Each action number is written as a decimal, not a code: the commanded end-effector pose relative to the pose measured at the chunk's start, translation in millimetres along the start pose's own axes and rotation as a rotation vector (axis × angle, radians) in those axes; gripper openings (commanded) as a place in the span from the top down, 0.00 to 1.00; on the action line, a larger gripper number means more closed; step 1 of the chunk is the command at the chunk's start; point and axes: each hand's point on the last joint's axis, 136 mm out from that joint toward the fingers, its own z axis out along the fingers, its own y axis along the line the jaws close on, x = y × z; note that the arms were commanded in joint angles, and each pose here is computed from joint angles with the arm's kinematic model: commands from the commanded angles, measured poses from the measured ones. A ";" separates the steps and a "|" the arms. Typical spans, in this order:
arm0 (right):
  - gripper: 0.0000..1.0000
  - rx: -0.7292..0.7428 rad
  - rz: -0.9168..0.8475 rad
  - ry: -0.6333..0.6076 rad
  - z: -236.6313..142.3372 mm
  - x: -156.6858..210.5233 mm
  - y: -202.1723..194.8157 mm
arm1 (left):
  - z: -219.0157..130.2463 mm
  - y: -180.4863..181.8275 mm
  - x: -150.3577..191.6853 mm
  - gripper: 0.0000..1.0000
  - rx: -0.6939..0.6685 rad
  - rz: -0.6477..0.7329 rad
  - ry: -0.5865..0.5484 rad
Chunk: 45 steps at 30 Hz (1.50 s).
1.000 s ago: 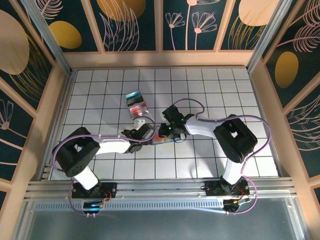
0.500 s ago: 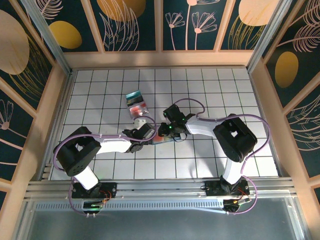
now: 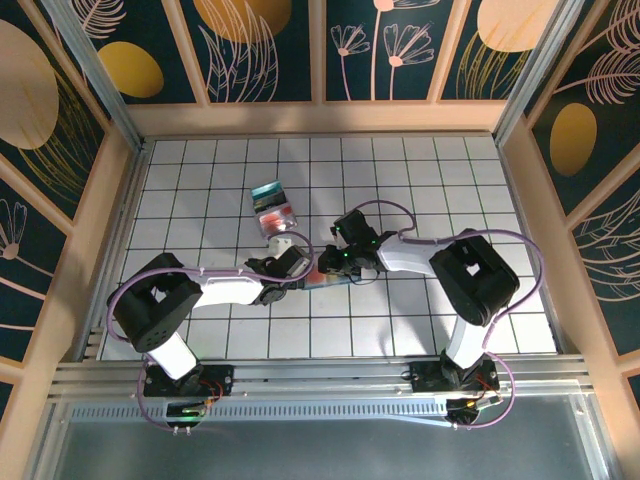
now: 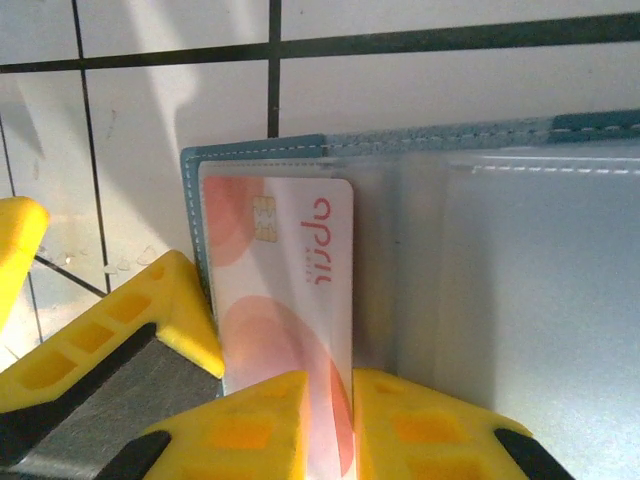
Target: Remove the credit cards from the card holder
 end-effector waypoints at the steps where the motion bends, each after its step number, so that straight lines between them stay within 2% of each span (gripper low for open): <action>1: 0.82 -0.159 -0.047 -0.050 -17.7 -11.0 39.2 | 4.4 14.1 20.6 0.01 -0.059 0.067 0.066; 15: 0.86 -0.210 -0.028 -0.061 -19.6 -12.2 39.9 | 3.4 12.8 19.0 0.01 -0.052 0.056 0.061; 32: 0.98 -0.228 -0.018 -0.087 -30.4 -16.9 37.1 | 3.9 17.9 22.7 0.01 -0.073 0.063 0.067; 38: 0.98 -0.200 -0.016 -0.100 -33.8 -18.7 31.0 | 3.8 19.5 23.3 0.01 -0.079 0.063 0.068; 45: 0.94 -0.181 -0.007 -0.103 -35.7 -18.5 25.2 | 3.7 20.1 24.0 0.01 -0.081 0.063 0.069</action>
